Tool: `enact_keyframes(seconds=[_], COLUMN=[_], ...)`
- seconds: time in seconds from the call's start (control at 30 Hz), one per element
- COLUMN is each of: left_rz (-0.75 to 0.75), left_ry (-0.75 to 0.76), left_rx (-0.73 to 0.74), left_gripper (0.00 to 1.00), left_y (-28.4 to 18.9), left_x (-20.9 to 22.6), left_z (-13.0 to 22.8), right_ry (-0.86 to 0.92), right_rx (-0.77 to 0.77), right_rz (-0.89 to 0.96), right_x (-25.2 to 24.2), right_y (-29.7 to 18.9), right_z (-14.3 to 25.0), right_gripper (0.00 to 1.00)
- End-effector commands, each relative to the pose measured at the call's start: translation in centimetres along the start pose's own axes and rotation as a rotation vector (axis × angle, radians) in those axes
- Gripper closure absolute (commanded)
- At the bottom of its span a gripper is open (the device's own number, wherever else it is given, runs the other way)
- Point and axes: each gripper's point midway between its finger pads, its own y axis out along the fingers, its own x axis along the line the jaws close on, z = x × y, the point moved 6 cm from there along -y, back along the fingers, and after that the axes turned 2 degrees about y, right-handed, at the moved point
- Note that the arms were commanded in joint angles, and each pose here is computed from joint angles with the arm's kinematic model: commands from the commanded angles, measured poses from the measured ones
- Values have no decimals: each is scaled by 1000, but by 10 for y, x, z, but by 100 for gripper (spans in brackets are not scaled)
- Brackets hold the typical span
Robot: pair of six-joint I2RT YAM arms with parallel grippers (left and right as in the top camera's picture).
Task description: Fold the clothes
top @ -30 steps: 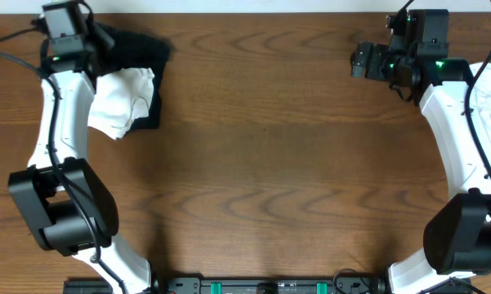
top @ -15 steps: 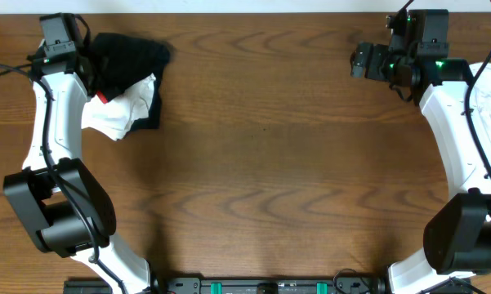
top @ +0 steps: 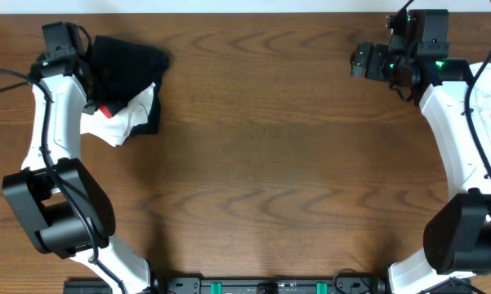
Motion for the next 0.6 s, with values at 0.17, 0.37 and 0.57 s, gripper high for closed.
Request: enact_keyframes(seconds=[0.17, 0.37, 0.57], left_rz=[-98, -152, -202], left_ry=[12, 287, 386], left_rx=[24, 95, 162], left_gripper=[83, 31, 6], left_y=[2, 0, -5], left_x=[27, 39, 51], left_z=[9, 18, 26], right_ry=[2, 2, 2], right_rx=[4, 4, 4], right_rz=[12, 12, 12], right_x=[-2, -2, -2], right_y=[2, 2, 2], right_z=[1, 1, 1], right_gripper=[1, 1, 1])
